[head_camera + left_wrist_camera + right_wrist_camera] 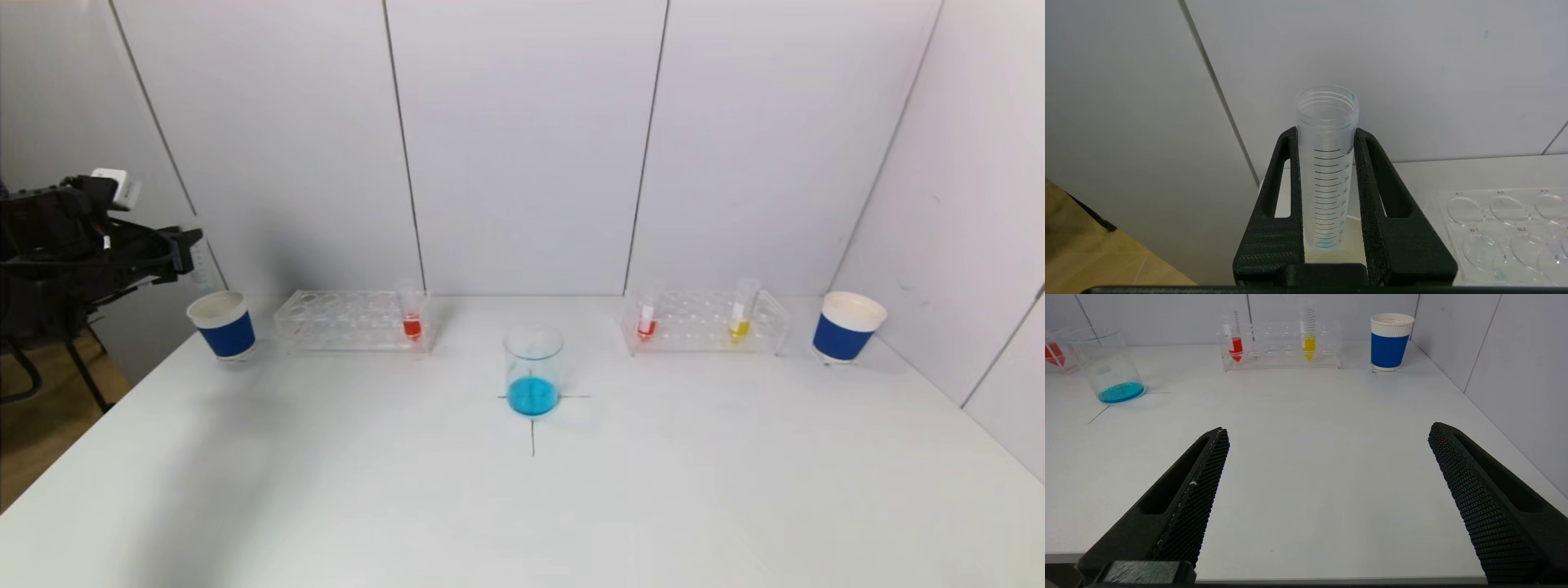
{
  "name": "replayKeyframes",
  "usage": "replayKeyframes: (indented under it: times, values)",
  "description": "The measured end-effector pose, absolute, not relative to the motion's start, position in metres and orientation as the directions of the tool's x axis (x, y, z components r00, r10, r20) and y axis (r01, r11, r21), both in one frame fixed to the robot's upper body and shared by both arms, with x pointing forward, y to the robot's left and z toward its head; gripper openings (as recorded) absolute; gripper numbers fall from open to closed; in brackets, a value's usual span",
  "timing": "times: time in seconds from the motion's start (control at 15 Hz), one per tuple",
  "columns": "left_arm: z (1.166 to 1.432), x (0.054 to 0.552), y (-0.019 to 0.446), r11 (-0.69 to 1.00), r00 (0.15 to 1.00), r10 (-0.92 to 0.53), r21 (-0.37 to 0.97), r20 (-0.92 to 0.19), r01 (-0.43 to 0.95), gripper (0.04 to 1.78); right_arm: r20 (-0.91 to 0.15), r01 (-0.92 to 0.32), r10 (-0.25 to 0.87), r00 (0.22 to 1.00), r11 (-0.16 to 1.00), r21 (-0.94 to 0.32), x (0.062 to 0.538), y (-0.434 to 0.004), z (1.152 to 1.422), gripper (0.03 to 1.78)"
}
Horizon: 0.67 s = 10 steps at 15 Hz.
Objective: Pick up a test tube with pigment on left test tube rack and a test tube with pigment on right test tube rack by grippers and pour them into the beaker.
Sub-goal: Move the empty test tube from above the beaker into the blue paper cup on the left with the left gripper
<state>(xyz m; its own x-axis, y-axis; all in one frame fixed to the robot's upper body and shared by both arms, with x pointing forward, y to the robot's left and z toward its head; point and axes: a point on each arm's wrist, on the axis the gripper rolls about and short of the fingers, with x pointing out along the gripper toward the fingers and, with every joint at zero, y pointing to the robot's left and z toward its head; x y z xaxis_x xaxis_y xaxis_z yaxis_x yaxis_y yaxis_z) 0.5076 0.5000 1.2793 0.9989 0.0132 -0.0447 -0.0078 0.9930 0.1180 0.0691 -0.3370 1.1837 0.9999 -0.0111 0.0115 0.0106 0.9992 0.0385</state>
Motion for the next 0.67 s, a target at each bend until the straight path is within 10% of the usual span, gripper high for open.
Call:
replayKeyframes:
  times: [0.67]
  values:
    - [1.255,0.506,0.499,0.993,0.998,0.007,0.117,-0.058,-0.001,0.41,0.011,0.011,-0.011,1.000,0.999,0.038,0.069,-0.337,1.184,1.77]
